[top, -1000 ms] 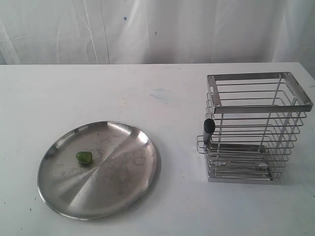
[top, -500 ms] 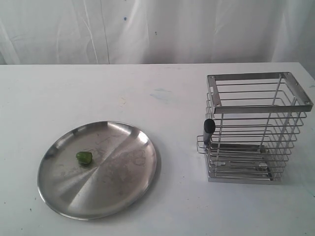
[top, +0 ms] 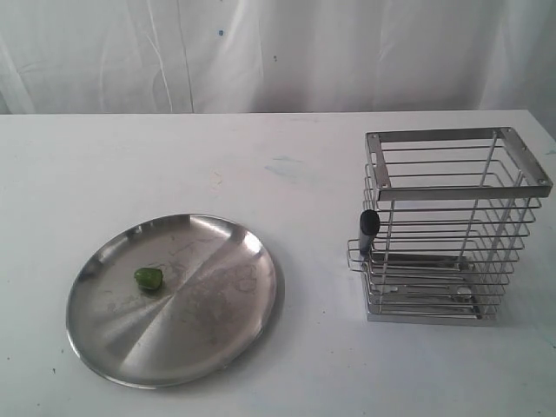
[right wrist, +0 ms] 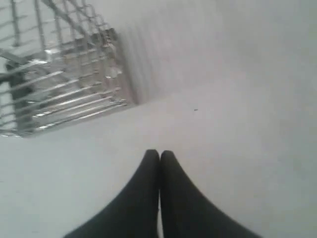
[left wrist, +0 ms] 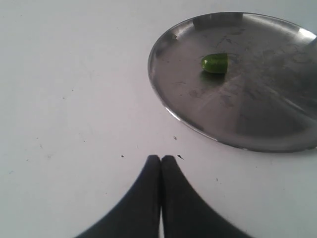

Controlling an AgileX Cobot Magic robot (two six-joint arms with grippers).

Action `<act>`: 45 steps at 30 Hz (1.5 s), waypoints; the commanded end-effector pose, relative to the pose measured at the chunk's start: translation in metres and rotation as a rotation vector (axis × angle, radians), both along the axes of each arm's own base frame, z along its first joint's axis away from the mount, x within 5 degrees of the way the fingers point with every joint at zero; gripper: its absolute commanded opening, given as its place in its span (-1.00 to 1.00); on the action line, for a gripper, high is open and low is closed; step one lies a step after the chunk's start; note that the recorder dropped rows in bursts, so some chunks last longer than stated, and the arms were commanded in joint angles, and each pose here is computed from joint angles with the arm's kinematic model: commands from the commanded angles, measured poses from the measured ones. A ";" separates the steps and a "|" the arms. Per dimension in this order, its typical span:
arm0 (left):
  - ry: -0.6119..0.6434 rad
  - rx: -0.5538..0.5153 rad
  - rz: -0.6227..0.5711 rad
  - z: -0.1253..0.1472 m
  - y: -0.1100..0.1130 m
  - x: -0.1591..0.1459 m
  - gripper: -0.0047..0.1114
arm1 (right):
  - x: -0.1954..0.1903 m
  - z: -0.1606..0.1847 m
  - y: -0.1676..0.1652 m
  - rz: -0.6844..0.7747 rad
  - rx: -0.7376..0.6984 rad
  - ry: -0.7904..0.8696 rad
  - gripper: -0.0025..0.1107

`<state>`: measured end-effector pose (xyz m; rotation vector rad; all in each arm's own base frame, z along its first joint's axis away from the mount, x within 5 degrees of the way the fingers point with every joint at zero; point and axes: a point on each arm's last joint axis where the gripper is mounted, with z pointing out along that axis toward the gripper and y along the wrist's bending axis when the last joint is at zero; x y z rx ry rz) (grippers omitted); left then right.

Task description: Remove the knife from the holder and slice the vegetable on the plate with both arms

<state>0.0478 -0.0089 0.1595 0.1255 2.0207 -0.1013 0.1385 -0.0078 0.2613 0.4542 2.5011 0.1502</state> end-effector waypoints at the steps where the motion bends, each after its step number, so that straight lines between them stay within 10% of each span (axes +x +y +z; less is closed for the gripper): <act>1: 0.030 -0.004 -0.006 -0.003 -0.001 -0.001 -0.92 | 0.010 0.008 0.004 -0.010 0.064 -0.108 -0.96; 12: 0.030 -0.004 -0.006 -0.003 -0.001 -0.001 -0.92 | 0.007 0.114 0.048 0.413 0.277 -0.339 -0.96; 19: 0.027 -0.003 -0.006 -0.003 -0.001 -0.001 -0.92 | 0.015 0.107 0.093 0.667 0.362 -0.180 -0.96; 38: 0.027 -0.003 -0.006 -0.003 -0.001 -0.001 -0.92 | 0.021 0.055 0.169 0.728 -0.256 0.157 -0.96; 45: 0.027 -0.003 -0.006 -0.003 -0.001 -0.001 -0.92 | 0.024 0.066 0.202 0.766 -0.256 0.151 -0.96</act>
